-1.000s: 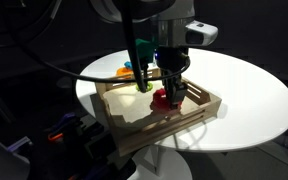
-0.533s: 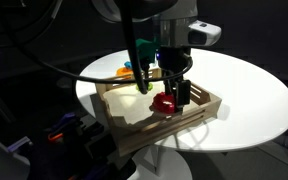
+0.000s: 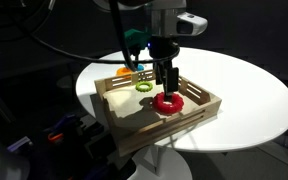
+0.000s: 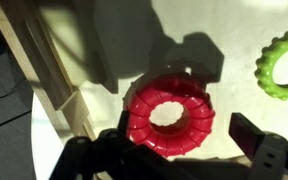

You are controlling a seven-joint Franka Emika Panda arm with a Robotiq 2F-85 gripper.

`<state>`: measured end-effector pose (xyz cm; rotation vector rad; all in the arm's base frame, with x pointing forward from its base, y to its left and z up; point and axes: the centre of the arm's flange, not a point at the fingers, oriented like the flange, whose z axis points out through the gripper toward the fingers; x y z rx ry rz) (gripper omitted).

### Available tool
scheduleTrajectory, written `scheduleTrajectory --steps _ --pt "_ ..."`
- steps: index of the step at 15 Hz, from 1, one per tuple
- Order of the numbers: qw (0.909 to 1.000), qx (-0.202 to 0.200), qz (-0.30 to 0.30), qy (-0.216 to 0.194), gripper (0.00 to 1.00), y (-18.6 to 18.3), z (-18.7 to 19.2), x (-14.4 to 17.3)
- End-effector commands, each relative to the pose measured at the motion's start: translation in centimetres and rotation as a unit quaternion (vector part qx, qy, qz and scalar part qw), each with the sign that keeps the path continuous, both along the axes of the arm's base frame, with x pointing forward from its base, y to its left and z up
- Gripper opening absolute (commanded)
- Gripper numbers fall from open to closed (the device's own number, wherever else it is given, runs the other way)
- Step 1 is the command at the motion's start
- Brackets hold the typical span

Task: Move the red ring to the right in the wooden tray, remove the light green ring from the wooden tray and put it on the table

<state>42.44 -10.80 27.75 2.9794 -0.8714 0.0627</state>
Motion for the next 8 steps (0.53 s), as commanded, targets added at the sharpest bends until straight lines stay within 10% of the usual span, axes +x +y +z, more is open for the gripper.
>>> scheduleTrajectory --steps 1,8 --pt "0.9998 0.013 0.012 0.013 1.00 1.9 1.6 0.0" --pt "0.9989 0.008 0.035 0.032 1.00 5.3 0.3 0.3"
